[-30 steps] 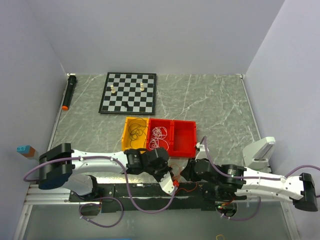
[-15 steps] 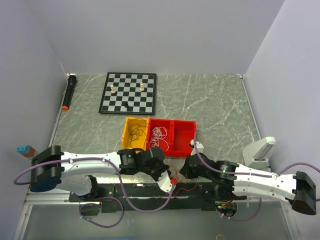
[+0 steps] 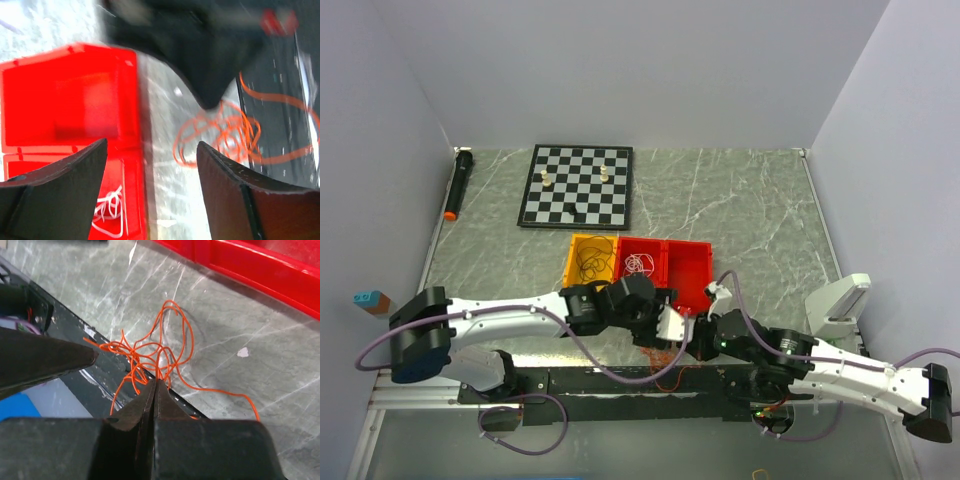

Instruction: Untangle the cables

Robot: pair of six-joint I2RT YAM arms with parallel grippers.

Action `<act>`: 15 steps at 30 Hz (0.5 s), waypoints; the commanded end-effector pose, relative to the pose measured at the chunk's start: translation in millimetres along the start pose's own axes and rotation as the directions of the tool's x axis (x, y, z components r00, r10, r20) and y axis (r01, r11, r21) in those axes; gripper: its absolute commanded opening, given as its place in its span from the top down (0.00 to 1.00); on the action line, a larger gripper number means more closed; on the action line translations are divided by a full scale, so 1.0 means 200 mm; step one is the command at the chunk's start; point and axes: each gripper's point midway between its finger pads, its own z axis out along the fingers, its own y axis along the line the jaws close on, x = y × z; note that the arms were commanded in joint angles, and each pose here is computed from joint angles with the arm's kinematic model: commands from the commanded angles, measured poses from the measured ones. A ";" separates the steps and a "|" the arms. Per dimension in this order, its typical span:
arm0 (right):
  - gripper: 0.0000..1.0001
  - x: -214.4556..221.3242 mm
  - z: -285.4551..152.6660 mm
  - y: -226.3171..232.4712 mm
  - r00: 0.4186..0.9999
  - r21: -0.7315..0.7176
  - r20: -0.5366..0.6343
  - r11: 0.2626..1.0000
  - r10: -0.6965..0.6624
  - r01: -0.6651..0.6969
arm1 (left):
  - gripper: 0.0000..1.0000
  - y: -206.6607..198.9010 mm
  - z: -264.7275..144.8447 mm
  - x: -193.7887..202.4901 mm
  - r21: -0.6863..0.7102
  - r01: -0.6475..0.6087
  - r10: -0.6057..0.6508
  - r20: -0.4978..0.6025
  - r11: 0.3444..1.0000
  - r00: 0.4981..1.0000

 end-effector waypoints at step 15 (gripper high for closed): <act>1.00 -0.17 -0.24 0.14 0.979 -0.087 0.146 0.984 -0.140 0.153 | 0.63 0.00 0.13 0.01 0.097 0.230 -0.231 0.001 0.968 0.973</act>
